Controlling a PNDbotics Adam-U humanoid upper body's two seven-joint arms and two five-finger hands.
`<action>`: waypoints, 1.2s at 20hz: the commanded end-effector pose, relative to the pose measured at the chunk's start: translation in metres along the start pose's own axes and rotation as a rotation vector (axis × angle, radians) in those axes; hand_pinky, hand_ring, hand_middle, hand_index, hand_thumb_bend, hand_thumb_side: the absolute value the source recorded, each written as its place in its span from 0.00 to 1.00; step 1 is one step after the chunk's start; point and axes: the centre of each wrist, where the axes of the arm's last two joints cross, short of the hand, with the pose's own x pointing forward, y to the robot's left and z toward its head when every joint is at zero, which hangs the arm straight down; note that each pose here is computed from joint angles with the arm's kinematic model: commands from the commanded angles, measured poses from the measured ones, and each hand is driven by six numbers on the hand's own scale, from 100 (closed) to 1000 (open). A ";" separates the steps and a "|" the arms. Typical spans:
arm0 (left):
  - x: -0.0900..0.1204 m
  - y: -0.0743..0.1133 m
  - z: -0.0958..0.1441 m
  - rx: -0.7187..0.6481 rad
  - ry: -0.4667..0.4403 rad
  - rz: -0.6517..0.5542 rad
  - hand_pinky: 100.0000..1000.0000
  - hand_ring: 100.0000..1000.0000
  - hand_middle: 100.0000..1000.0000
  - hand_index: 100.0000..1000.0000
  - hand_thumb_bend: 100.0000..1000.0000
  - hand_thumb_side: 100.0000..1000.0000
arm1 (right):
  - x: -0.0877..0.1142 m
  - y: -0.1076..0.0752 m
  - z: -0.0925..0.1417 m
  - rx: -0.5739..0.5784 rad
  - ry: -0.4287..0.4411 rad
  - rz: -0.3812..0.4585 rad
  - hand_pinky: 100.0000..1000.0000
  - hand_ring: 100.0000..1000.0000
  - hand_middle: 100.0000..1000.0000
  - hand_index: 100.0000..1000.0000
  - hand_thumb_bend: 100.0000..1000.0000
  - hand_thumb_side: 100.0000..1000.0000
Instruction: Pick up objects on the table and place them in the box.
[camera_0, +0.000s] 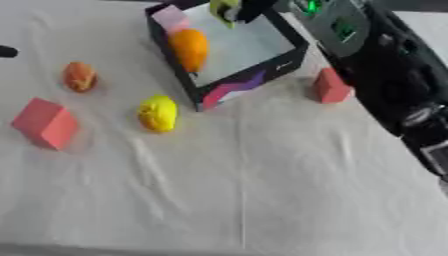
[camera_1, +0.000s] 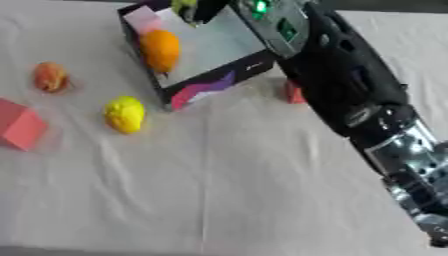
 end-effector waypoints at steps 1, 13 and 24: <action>0.008 -0.001 -0.003 -0.016 -0.033 0.007 0.47 0.76 0.71 0.72 0.24 0.76 | -0.005 0.002 -0.009 -0.042 0.015 0.026 0.70 0.46 0.48 0.66 0.25 0.00; 0.007 0.001 -0.002 -0.015 -0.021 -0.006 0.47 0.77 0.71 0.72 0.24 0.76 | -0.017 -0.003 -0.007 -0.025 0.006 0.099 0.84 0.82 0.82 0.90 0.54 0.12; 0.003 0.011 0.003 0.002 0.003 -0.055 0.47 0.77 0.71 0.72 0.24 0.77 | -0.060 -0.093 0.054 -0.074 -0.024 -0.011 0.83 0.80 0.80 0.88 0.49 0.10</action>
